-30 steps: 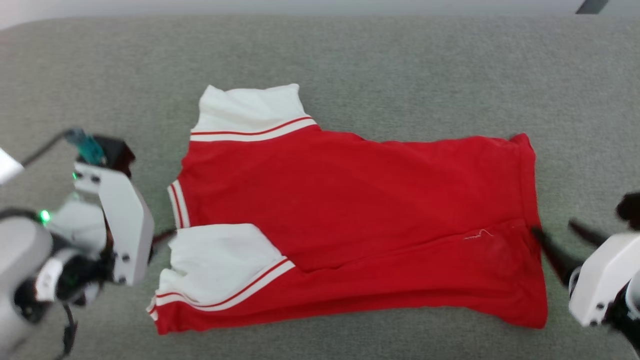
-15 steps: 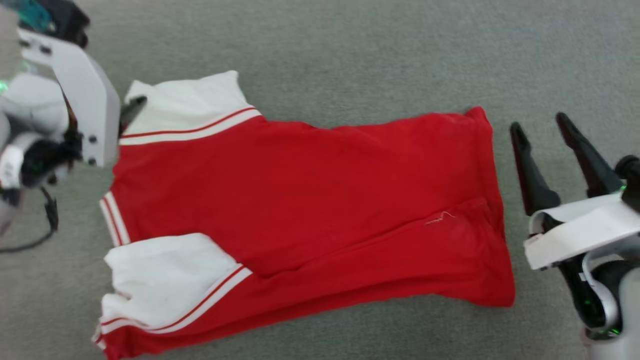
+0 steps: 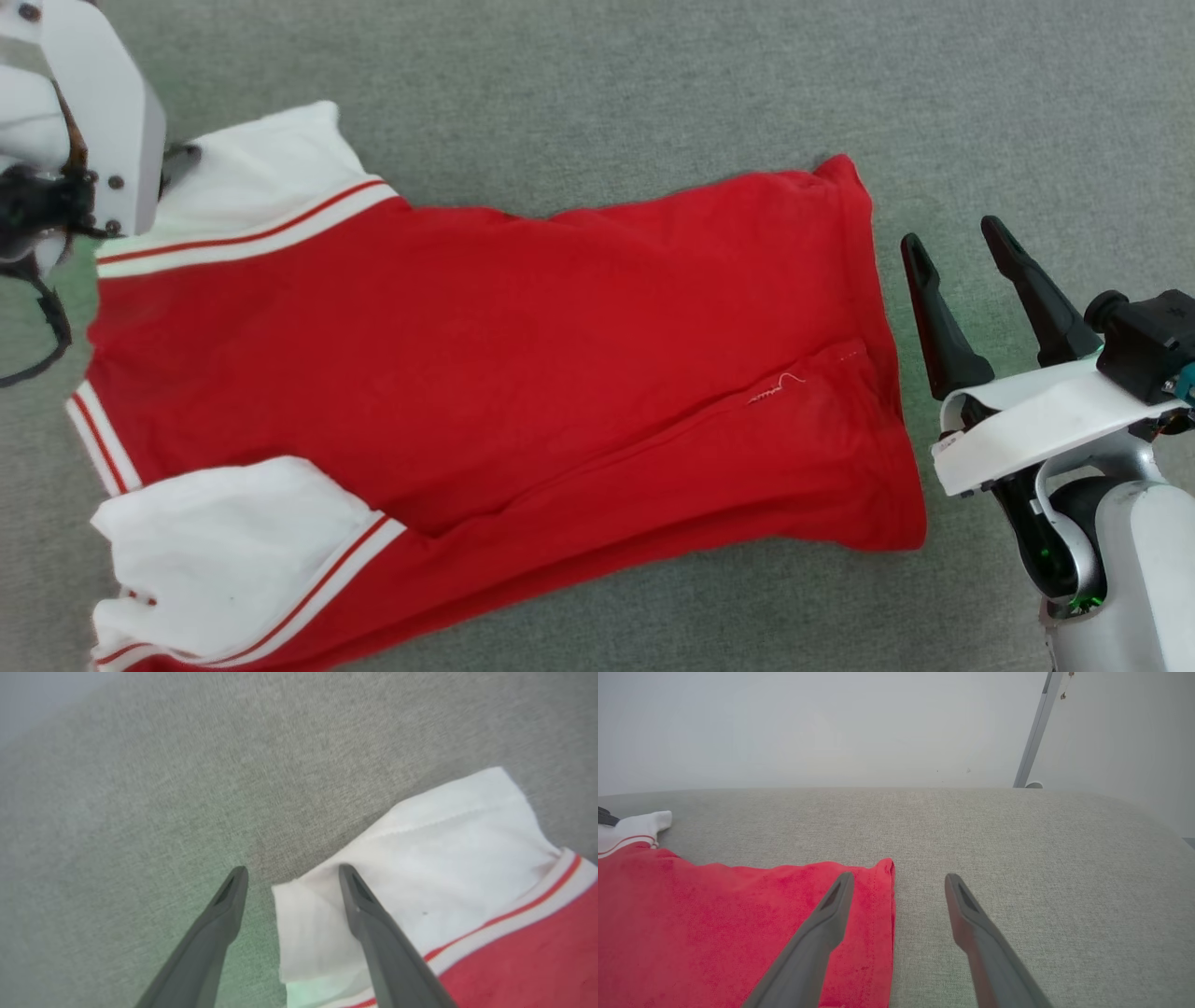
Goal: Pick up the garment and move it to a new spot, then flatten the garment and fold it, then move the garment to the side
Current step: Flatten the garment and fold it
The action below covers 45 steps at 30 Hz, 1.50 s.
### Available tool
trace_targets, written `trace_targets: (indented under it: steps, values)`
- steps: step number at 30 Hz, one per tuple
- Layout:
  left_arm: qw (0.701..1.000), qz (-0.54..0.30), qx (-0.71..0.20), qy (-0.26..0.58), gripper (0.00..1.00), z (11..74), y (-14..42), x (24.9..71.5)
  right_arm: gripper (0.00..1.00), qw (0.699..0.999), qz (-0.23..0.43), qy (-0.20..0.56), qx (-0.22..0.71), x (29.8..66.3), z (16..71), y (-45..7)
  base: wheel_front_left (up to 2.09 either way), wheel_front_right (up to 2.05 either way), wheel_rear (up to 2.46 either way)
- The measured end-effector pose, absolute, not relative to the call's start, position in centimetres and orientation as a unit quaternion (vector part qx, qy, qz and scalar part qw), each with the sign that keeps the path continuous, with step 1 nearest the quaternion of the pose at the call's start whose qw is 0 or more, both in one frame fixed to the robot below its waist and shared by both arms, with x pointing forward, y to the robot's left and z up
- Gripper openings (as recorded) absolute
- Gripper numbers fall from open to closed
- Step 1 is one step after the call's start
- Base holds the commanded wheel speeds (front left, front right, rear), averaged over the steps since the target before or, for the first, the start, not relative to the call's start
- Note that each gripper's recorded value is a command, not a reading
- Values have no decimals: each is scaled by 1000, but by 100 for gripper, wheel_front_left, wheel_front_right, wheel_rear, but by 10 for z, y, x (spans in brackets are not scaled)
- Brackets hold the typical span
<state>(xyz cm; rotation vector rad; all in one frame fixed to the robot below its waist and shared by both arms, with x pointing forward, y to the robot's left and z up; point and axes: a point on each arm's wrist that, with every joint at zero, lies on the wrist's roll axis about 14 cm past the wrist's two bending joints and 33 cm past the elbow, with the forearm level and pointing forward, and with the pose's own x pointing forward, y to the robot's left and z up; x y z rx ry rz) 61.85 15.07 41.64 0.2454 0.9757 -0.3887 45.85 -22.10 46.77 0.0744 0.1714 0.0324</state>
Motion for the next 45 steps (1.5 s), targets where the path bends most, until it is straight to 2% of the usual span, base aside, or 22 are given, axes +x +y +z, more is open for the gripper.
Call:
trace_targets:
  steps: [9,10,11,12,19,26,30,36,37,38,45]
  values:
    - [822,-161,87,540,100,392,154,608,100,994,10,103,36,457,459,-226,0,0,0]
    - [818,-159,85,547,95,390,154,606,100,994,10,105,36,458,459,-226,0,0,0]
    - [814,-157,84,553,49,390,154,604,100,993,11,109,36,458,459,-226,0,0,0]
    - [810,-152,80,560,0,389,155,601,100,993,12,112,36,459,458,-225,0,0,0]
    - [811,-160,72,558,0,384,150,601,100,989,33,141,40,478,463,-213,0,0,0]
    - [816,-171,74,547,0,384,146,605,100,970,49,236,31,506,448,-209,0,0,0]
    - [820,-175,72,540,0,385,146,609,100,944,52,326,21,512,420,-209,0,0,0]
    - [827,-176,69,530,0,385,149,611,100,909,74,408,37,522,398,-195,0,0,0]
    - [827,-177,68,529,0,384,150,611,97,904,78,419,33,523,396,-193,0,0,0]
    - [829,-177,67,527,0,385,150,612,0,899,81,430,28,523,394,-192,0,0,0]
    - [847,-180,57,496,0,395,151,614,0,896,85,435,17,531,397,-191,0,0,0]
